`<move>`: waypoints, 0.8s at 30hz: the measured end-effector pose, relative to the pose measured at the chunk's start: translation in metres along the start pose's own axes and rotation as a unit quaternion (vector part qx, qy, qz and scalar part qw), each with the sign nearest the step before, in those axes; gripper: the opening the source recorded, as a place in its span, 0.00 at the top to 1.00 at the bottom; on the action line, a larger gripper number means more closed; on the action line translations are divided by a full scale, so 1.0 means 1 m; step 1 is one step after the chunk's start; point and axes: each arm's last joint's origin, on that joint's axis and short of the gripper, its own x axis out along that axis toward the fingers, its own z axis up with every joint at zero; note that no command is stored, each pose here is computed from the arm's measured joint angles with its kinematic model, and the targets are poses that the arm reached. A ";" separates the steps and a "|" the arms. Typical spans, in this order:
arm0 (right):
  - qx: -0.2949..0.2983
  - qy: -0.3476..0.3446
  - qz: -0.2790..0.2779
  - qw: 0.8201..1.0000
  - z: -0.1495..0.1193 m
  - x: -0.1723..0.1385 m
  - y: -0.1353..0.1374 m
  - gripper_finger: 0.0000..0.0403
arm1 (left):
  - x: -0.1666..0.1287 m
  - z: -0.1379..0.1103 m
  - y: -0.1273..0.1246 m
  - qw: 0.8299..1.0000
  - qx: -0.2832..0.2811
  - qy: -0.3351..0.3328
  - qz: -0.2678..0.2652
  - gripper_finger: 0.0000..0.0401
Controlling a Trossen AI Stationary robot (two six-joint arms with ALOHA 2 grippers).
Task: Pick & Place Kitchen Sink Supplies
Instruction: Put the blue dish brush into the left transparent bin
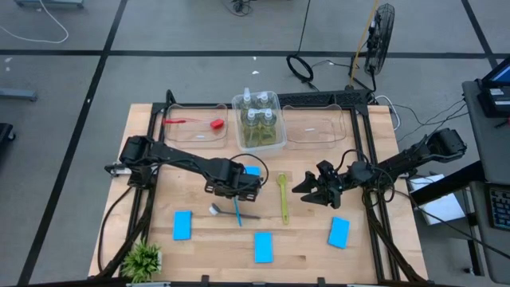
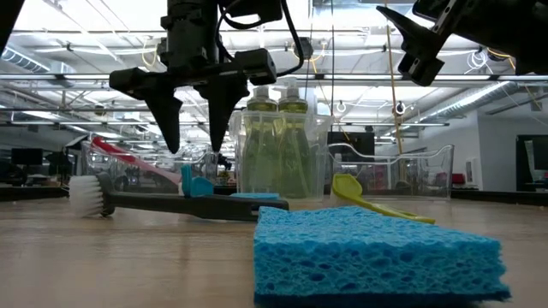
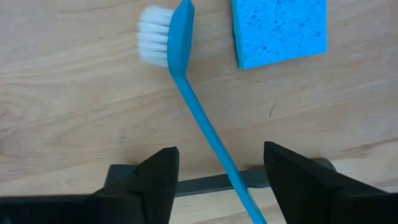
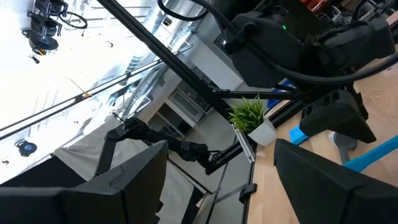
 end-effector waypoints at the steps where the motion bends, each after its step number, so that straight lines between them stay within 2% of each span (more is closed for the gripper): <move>1: 0.000 0.000 0.000 1.000 0.000 0.000 0.000 0.31 | 0.001 0.000 0.000 1.000 -0.002 0.000 0.002 0.39; 6: 0.000 -0.001 -0.001 1.000 0.000 0.000 0.000 0.31 | 0.015 0.000 -0.005 1.000 -0.004 0.002 0.010 0.38; 12: 0.000 -0.002 -0.001 1.000 0.000 0.000 0.000 0.31 | 0.036 -0.002 -0.008 0.999 -0.005 0.033 0.035 0.44; 17: 0.000 -0.002 -0.001 1.000 0.000 0.000 0.000 0.31 | 0.039 -0.003 -0.009 0.998 -0.006 0.046 0.040 0.53; 24: 0.000 -0.002 -0.001 1.000 0.000 0.000 0.000 0.31 | 0.039 -0.002 -0.008 0.999 -0.005 0.031 0.041 0.71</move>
